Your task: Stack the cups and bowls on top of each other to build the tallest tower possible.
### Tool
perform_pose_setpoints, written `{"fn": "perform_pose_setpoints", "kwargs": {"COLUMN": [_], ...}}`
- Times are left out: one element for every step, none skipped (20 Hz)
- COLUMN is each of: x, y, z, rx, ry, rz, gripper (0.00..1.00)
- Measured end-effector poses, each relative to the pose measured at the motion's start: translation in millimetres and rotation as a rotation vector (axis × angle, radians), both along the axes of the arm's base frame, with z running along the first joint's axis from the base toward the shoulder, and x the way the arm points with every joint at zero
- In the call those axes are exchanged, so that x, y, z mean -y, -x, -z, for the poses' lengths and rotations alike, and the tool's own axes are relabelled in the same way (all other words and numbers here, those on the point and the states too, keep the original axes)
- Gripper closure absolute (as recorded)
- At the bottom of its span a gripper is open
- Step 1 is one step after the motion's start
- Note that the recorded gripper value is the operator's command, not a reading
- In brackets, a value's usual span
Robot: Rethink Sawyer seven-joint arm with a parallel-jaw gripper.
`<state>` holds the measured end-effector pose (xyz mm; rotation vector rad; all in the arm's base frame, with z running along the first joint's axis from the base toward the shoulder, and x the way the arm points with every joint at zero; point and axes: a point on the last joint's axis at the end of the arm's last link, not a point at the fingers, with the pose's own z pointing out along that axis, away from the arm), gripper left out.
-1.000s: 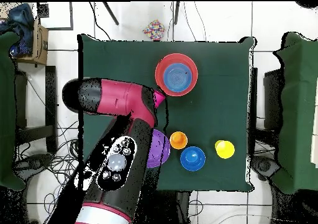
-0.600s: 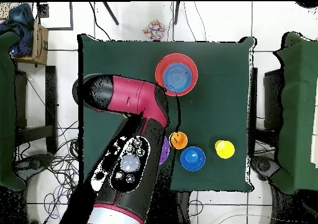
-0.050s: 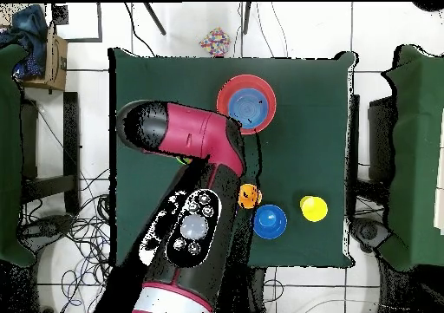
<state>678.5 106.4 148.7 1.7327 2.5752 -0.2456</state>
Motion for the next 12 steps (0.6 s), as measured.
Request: {"fn": "perform_pose_setpoints", "kwargs": {"x": [3, 9, 12, 16, 21, 24, 31, 34, 36, 43, 49, 53], "y": [-0.7, -1.7, -2.4, -3.2, -4.0, -5.0, -6.0, -6.5, -7.0, -7.6, -8.3, -8.4], "z": [1, 3, 4, 5, 7, 8, 10, 11, 12, 14, 16, 17], "rx": [-0.001, -0.003, -0.003, -0.004, -0.004, -0.003, -0.003, -0.003, -0.003, -0.003, -0.003, -0.004], "ry": [-0.003, -0.006, -0.008, -0.010, -0.012, -0.015, -0.017, -0.018, -0.019, -0.020, -0.020, -0.020], "rz": [0.004, 0.011, 0.014, 0.019, 0.023, 0.027, 0.033, 0.035, 0.037, 0.040, 0.043, 0.044], "gripper": [1.00, 1.00, 1.00, 1.00, 1.00, 1.00, 1.00, 1.00, 1.00, 1.00, 1.00, 1.00]}}
